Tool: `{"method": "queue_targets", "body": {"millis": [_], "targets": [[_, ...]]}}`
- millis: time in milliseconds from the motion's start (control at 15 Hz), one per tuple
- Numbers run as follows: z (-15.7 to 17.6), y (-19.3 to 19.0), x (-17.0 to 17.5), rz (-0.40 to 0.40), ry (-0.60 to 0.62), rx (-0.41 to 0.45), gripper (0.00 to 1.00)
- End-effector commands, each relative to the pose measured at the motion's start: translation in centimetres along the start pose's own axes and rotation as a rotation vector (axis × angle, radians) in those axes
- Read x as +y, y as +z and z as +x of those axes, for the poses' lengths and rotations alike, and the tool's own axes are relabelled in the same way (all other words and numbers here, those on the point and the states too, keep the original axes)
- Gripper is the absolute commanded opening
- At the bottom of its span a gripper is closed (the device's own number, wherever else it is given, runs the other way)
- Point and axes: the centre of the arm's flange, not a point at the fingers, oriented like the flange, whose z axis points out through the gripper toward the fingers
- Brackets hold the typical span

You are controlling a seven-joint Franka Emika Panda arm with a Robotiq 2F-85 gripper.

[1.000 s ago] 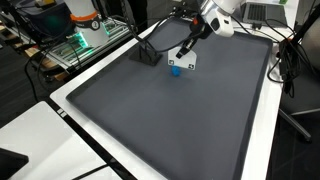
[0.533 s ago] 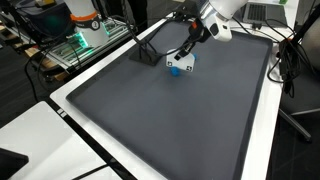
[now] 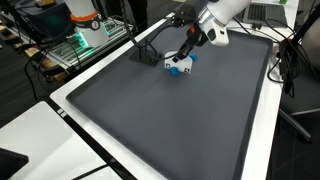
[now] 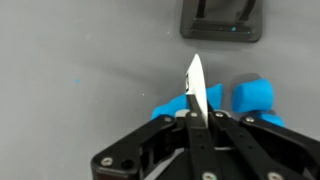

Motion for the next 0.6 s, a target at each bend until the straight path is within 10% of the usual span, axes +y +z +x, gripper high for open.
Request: {"method": "queue_targets", "body": {"millis": [0, 533], "targets": [[-0.6, 2.5, 0.6, -0.022, -0.018, -0.06, 0.01], [-1.7, 2.8, 0.8, -0.035, -0.037, -0.117, 0.01]]}}
